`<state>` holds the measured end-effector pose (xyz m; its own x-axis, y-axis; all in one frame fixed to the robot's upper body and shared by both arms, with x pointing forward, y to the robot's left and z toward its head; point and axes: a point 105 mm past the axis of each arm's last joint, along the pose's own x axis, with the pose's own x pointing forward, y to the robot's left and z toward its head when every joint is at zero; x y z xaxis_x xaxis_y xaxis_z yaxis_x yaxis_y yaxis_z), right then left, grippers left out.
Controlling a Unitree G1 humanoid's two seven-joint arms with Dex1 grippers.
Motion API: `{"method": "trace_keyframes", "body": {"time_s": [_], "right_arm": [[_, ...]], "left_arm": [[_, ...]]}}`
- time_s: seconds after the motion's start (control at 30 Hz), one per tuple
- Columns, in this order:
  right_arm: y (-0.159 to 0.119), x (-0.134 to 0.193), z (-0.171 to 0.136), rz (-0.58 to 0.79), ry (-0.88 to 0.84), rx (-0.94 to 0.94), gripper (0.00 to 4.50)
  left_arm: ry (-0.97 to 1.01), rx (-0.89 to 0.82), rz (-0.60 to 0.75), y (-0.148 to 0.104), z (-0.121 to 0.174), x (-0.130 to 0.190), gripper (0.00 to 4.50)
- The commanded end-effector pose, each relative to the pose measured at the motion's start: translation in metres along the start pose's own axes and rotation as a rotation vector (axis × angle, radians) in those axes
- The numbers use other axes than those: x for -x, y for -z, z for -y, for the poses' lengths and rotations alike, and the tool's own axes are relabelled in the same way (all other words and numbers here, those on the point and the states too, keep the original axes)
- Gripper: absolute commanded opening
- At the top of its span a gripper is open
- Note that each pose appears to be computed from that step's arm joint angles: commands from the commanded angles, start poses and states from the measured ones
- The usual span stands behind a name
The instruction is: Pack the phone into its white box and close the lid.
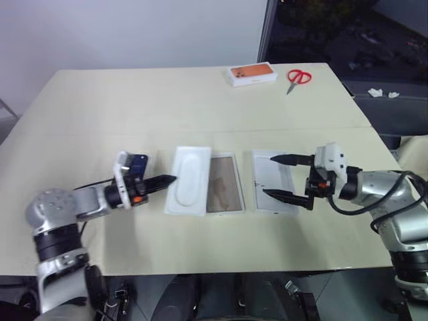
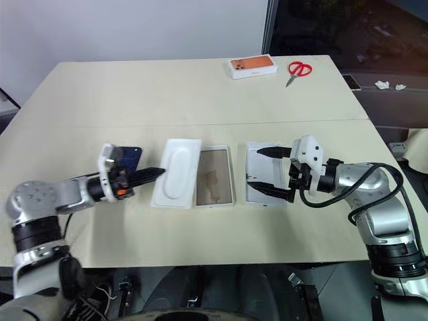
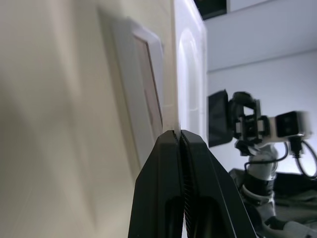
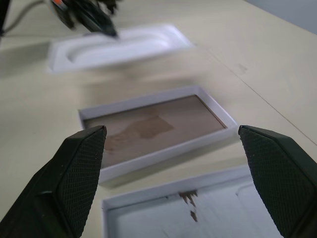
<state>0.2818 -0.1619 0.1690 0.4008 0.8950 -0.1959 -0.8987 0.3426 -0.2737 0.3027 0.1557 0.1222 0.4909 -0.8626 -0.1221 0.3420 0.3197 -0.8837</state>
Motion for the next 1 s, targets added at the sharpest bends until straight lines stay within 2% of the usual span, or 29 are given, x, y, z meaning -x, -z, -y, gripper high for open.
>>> {"method": "trace_keyframes", "body": {"time_s": [0.03,0.13,0.3,0.37,0.53,0.63,0.83,1.0], "right_arm": [[-0.010,0.002,0.003,0.020,0.009,0.053,4.50],[-0.010,0.001,0.004,0.021,0.015,0.052,4.50],[-0.009,0.001,0.004,0.008,0.030,0.057,4.50],[-0.009,0.001,0.005,0.007,0.039,0.060,4.50],[-0.008,0.002,0.005,0.002,0.051,0.061,4.50],[-0.008,0.002,0.005,0.001,0.055,0.063,4.50],[-0.008,0.001,0.006,0.004,0.059,0.062,4.50],[-0.007,0.001,0.005,0.005,0.060,0.057,4.50]], "left_arm": [[-0.016,-0.087,0.092,-0.016,0.013,-0.015,0.02],[-0.013,-0.082,0.125,-0.020,0.016,-0.025,0.02],[-0.015,-0.055,0.100,-0.005,0.019,-0.054,0.02],[-0.037,-0.071,0.080,0.003,0.018,-0.056,0.02],[-0.048,-0.049,0.083,0.005,0.013,-0.052,0.02],[-0.052,-0.065,0.075,0.006,0.014,-0.052,0.88],[-0.027,-0.089,0.038,0.013,0.022,-0.053,3.81],[0.014,-0.123,0.036,0.008,0.031,-0.044,3.81]]}}
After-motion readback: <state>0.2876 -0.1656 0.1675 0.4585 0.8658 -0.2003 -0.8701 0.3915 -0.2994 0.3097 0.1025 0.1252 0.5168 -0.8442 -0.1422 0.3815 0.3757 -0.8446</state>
